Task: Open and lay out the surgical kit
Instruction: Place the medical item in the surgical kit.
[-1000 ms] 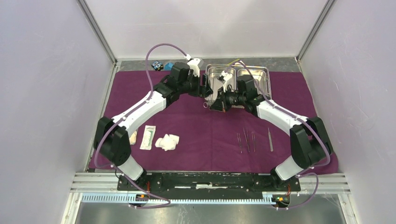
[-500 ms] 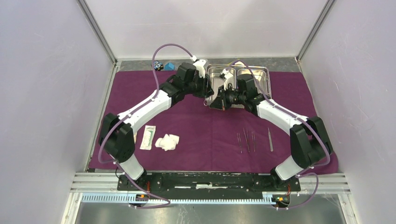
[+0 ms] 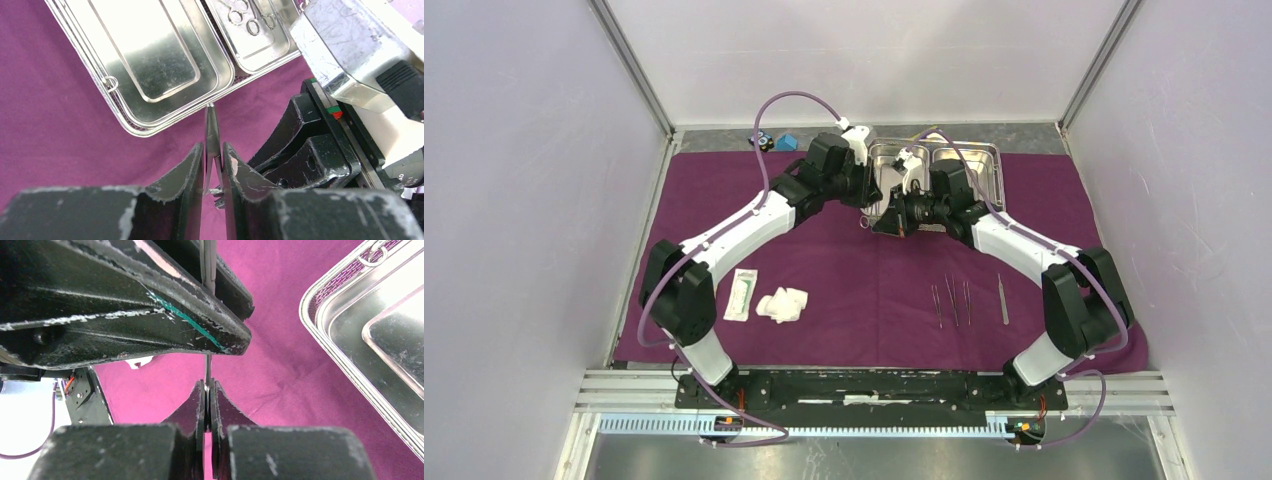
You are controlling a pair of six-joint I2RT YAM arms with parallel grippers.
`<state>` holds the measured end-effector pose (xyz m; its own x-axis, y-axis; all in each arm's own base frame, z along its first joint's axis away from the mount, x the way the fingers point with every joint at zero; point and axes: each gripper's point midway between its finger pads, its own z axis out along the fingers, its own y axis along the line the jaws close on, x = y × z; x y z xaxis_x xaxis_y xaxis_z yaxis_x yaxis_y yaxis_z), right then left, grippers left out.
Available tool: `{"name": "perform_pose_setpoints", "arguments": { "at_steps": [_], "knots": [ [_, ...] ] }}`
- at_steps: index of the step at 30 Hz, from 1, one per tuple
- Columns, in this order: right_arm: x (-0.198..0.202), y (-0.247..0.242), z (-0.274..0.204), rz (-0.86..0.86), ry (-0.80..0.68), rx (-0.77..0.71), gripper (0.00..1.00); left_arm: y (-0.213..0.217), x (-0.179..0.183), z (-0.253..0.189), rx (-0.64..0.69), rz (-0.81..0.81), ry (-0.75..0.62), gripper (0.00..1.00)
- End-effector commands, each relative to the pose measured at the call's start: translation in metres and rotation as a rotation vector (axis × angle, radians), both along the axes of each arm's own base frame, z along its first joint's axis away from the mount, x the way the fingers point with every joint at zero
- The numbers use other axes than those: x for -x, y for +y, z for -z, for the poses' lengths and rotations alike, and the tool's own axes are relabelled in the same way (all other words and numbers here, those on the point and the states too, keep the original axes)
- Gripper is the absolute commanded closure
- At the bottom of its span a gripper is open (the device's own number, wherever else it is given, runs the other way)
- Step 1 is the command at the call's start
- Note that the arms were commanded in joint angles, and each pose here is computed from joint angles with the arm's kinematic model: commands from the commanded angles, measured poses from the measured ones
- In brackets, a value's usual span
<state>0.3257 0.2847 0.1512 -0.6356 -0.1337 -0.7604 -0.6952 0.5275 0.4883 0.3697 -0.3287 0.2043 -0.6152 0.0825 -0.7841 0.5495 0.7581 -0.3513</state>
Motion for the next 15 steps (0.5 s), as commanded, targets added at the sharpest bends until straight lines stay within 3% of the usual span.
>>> {"name": "perform_pose_setpoints", "arguments": {
  "at_steps": [1, 5, 10, 15],
  "knots": [
    [-0.013, 0.008, -0.026, -0.004, -0.073, -0.041, 1.0, -0.004, -0.007, -0.014, 0.002, 0.002, -0.045, 0.75],
    [-0.012, 0.01, -0.03, -0.023, -0.082, -0.049, 0.94, -0.002, -0.006, -0.012, -0.01, 0.0, -0.048, 0.8],
    [-0.008, 0.004, -0.033, -0.061, -0.123, -0.021, 0.68, 0.009, 0.0, -0.007, -0.043, -0.018, -0.05, 0.97],
    [-0.008, -0.012, -0.039, -0.094, -0.184, 0.009, 0.49, 0.022, 0.016, 0.008, -0.093, -0.04, -0.007, 0.98]
  ]
}}
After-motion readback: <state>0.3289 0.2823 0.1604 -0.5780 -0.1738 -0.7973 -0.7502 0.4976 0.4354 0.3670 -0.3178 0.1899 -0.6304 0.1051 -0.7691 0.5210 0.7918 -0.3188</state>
